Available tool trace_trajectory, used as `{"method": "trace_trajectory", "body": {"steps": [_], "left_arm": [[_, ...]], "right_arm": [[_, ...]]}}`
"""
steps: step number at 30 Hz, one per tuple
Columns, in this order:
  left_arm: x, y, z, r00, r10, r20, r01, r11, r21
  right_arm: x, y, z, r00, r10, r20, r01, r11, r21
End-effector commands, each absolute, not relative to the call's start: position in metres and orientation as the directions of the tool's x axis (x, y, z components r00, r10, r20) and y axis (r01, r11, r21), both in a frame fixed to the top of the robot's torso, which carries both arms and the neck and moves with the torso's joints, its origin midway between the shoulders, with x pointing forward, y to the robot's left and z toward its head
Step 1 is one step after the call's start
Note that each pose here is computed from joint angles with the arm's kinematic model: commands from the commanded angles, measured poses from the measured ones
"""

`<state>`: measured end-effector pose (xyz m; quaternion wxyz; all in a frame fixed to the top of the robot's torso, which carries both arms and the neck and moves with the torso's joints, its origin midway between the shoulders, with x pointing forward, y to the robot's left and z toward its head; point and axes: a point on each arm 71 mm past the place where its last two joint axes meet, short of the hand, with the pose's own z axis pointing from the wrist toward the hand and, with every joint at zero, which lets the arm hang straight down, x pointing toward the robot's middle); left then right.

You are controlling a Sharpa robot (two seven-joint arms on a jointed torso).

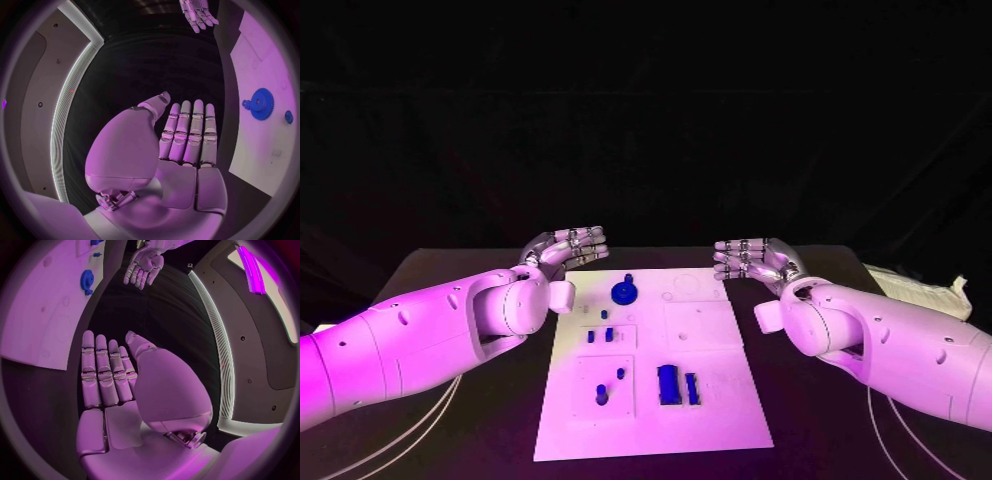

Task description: Assemble the parts on the task board

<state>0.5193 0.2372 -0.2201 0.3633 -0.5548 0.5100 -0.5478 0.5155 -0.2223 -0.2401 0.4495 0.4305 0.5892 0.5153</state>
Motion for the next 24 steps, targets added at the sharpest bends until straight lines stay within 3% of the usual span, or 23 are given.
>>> {"method": "trace_trajectory", "body": {"steps": [1, 5, 6, 12, 24], "left_arm": [[0.523, 0.236, -0.219, -0.106, -0.964, 0.245, -0.118, -0.232, -0.965], [0.525, 0.234, -0.221, -0.107, -0.963, 0.246, -0.111, -0.234, -0.966], [0.523, 0.235, -0.223, -0.109, -0.965, 0.237, -0.151, -0.219, -0.964], [0.517, 0.23, -0.225, -0.1, -0.973, 0.21, -0.139, -0.195, -0.971], [0.477, 0.201, -0.227, -0.041, -0.998, 0.057, -0.043, -0.055, -0.998]], "right_arm": [[0.521, -0.222, -0.239, -0.263, 0.965, -0.003, 0.005, 0.004, 1.0], [0.527, -0.225, -0.241, -0.255, 0.967, -0.005, -0.002, 0.005, 1.0], [0.526, -0.228, -0.243, -0.212, 0.975, -0.059, 0.03, 0.067, 0.997], [0.52, -0.223, -0.241, -0.19, 0.981, -0.048, 0.022, 0.053, 0.998], [0.478, -0.199, -0.228, -0.058, 0.998, 0.003, -0.001, -0.003, 1.0]]}}
